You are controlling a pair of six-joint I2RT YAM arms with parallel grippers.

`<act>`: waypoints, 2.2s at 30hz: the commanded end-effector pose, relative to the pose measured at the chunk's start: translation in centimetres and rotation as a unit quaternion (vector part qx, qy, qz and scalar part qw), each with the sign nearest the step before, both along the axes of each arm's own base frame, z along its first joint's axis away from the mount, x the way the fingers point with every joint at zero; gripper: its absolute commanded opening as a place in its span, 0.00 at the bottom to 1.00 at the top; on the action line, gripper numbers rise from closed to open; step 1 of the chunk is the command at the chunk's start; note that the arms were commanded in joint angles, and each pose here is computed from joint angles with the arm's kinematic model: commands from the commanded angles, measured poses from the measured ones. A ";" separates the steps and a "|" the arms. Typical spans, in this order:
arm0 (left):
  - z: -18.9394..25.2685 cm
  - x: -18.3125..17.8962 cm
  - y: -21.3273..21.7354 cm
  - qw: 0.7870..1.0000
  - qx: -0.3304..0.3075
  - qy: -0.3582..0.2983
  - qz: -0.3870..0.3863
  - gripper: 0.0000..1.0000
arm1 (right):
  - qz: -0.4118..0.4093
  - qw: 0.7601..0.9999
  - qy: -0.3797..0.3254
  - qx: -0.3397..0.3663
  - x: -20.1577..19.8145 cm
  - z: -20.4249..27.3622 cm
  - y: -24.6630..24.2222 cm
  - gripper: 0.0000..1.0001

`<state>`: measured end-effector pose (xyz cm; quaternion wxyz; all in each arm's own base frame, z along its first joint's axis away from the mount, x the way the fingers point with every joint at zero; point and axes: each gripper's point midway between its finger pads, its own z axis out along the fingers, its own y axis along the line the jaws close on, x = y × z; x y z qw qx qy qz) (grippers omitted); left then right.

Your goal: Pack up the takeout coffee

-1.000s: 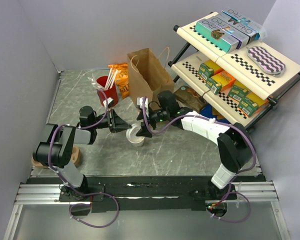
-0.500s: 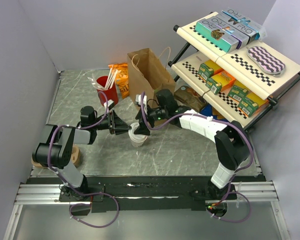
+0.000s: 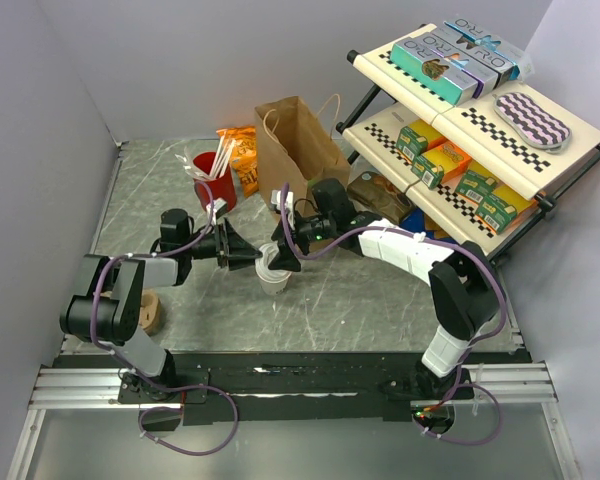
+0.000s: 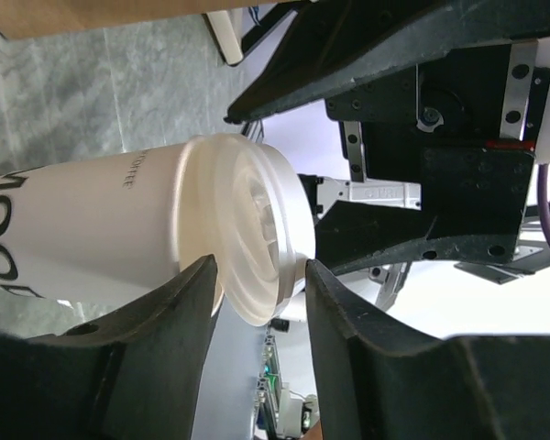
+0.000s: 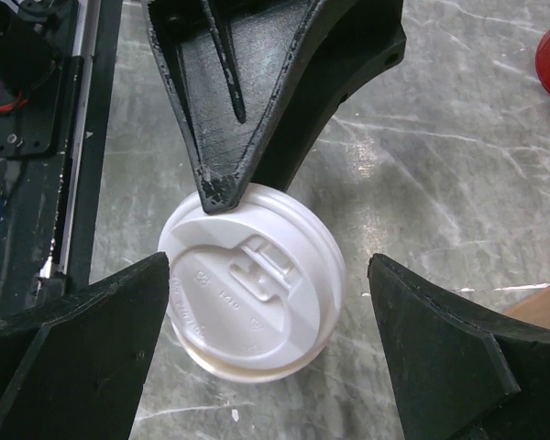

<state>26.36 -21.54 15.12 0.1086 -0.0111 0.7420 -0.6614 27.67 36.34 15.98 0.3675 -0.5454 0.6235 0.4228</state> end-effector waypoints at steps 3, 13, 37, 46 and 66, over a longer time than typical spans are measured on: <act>0.8 0.7 0.1 0.999 0.009 -0.037 -0.001 0.50 | 0.010 1.000 -0.011 0.013 0.4 1.3 1.2 0.95; 1.7 0.9 0.1 0.998 0.019 -0.064 0.003 0.52 | 0.017 1.000 -0.007 0.014 0.2 1.3 1.6 0.93; 1.6 2.5 0.3 0.991 0.085 -0.098 0.019 0.59 | 0.020 1.000 -0.001 0.010 0.7 1.0 2.1 0.89; 0.8 2.4 -0.7 0.984 0.131 -0.123 0.009 0.59 | 0.018 1.000 0.002 0.007 0.6 0.8 2.1 0.89; 1.9 2.0 -1.9 0.972 0.157 -0.172 -0.003 0.59 | 0.015 1.000 0.005 0.000 0.4 0.9 1.9 0.89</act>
